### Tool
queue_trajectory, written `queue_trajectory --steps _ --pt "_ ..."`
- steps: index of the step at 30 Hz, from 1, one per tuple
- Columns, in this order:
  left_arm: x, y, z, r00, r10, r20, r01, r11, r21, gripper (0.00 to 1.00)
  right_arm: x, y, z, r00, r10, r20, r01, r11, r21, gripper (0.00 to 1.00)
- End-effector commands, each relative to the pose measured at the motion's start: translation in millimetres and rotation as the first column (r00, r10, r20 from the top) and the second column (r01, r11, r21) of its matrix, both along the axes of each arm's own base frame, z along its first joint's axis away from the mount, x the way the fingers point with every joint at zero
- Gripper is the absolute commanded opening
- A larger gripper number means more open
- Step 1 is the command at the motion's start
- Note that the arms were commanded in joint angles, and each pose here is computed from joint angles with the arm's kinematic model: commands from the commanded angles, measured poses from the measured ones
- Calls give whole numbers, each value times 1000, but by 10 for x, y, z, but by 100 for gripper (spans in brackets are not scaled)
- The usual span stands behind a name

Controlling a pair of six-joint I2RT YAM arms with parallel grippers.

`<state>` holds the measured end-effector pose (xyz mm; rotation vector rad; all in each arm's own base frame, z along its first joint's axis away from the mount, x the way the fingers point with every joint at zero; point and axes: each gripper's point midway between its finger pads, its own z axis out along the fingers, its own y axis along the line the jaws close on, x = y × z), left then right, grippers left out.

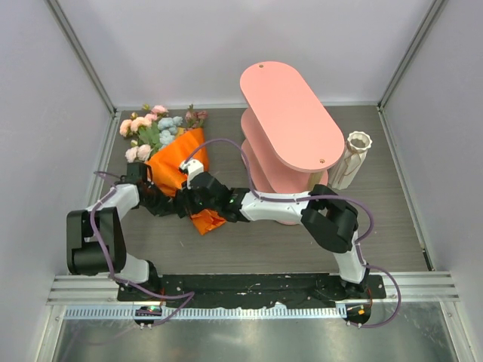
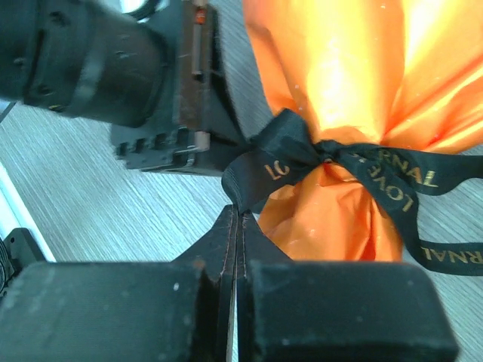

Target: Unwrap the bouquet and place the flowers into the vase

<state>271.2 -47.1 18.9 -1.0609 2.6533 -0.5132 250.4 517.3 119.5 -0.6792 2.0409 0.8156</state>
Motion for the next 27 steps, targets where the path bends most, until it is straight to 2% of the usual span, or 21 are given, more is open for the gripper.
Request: queue_trajectory --steps 1,6,9,11,12,13,14,15,17,19,21,27 --pt "-135 -29 271 999 -1 33 1 1000 -11 15 20 26 472 1000 10 1 -10 989 147 1" --pt "-99 30 641 987 67 148 -70 998 11 26 7 -7 494 1000 17 19 -20 989 149 1" --pt "44 79 896 964 71 257 -83 996 33 28 1 -44 472 999 22 25 -25 990 136 1" --pt "198 87 1026 946 74 316 -87 996 28 26 -10 -57 501 999 26 33 -30 989 144 1" --pt "281 57 1067 938 77 338 -83 996 4 20 -6 -50 525 999 29 44 -36 988 149 1" --pt "473 24 1167 909 70 411 -66 998 -23 17 -13 -56 544 998 34 50 -41 987 153 1" --pt "547 -54 1021 928 61 368 -39 997 -66 12 -20 -54 560 998 39 54 -47 986 157 1" --pt "643 -145 1093 928 40 371 3 993 -115 5 -24 -28 632 997 46 68 -58 981 185 1" --pt "751 -192 849 956 24 293 18 990 -140 0 -76 -14 708 994 69 86 -86 973 215 1" --pt "893 -186 828 948 21 317 25 990 -141 0 -85 18 837 990 67 122 -98 959 265 1" --pt "916 -81 631 963 33 269 -11 996 -84 0 -87 69 1006 984 43 172 -96 944 316 1" --pt "829 31 150 995 28 99 -26 1000 -16 0 -33 112 1589 938 -102 330 -47 909 415 1"
